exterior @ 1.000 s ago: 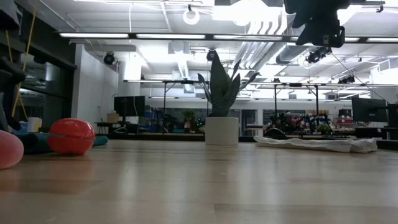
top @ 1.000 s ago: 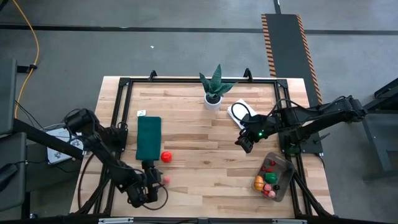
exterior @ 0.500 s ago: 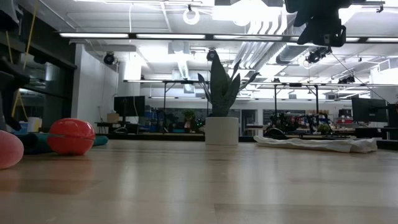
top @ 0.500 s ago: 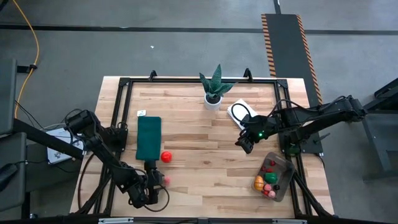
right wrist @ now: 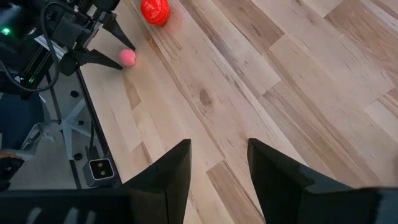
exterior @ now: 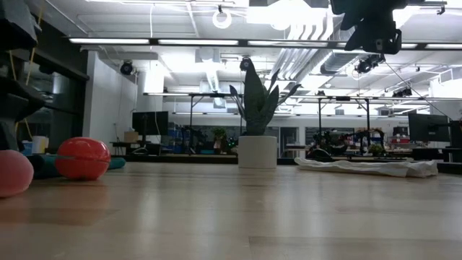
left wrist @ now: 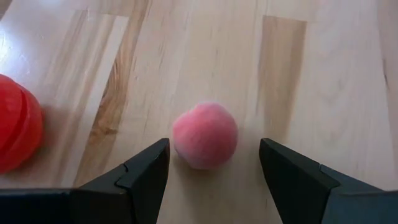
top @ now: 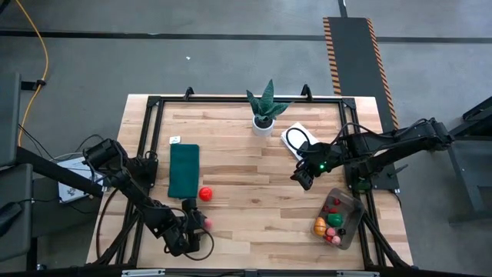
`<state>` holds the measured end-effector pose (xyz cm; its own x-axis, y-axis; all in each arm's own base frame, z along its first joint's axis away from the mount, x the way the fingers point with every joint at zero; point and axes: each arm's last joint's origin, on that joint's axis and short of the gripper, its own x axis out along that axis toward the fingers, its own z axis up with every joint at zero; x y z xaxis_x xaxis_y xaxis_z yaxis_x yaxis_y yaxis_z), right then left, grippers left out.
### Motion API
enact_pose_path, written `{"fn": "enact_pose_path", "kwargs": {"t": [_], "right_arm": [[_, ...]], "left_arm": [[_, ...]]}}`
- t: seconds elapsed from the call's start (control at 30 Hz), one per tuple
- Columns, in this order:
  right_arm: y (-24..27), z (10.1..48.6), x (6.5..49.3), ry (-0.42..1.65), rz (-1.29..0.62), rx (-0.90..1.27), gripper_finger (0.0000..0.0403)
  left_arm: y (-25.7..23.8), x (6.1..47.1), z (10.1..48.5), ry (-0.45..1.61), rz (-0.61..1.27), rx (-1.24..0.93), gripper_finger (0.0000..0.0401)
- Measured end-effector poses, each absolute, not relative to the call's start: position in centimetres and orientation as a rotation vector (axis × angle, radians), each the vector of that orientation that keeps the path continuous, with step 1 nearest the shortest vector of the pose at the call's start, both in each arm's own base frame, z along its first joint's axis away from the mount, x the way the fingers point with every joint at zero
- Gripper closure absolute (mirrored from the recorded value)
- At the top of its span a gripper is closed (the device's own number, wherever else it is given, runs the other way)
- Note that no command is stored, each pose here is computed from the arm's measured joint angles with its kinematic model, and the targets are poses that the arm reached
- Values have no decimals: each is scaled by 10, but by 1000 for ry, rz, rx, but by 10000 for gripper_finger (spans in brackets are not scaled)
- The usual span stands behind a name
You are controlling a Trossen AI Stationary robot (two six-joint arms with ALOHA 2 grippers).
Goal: Pick and placing Produce into tupperware
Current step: Put the pink peach into the black bin
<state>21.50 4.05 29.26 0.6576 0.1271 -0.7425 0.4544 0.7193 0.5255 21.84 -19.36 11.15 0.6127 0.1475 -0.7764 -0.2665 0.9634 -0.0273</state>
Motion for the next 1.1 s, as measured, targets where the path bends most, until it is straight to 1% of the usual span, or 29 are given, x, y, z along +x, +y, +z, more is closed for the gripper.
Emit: {"fn": "enact_pose_path", "kwargs": {"t": [0.9,1.0,1.1], "right_arm": [[40,292,215,848,-214,752,253],[40,292,215,847,-214,752,253],[40,292,215,847,-214,752,253]], "left_arm": [[-195,220,113,842,259,-190,166],[-195,220,113,842,259,-190,182],[-195,220,113,842,258,-190,210]]}}
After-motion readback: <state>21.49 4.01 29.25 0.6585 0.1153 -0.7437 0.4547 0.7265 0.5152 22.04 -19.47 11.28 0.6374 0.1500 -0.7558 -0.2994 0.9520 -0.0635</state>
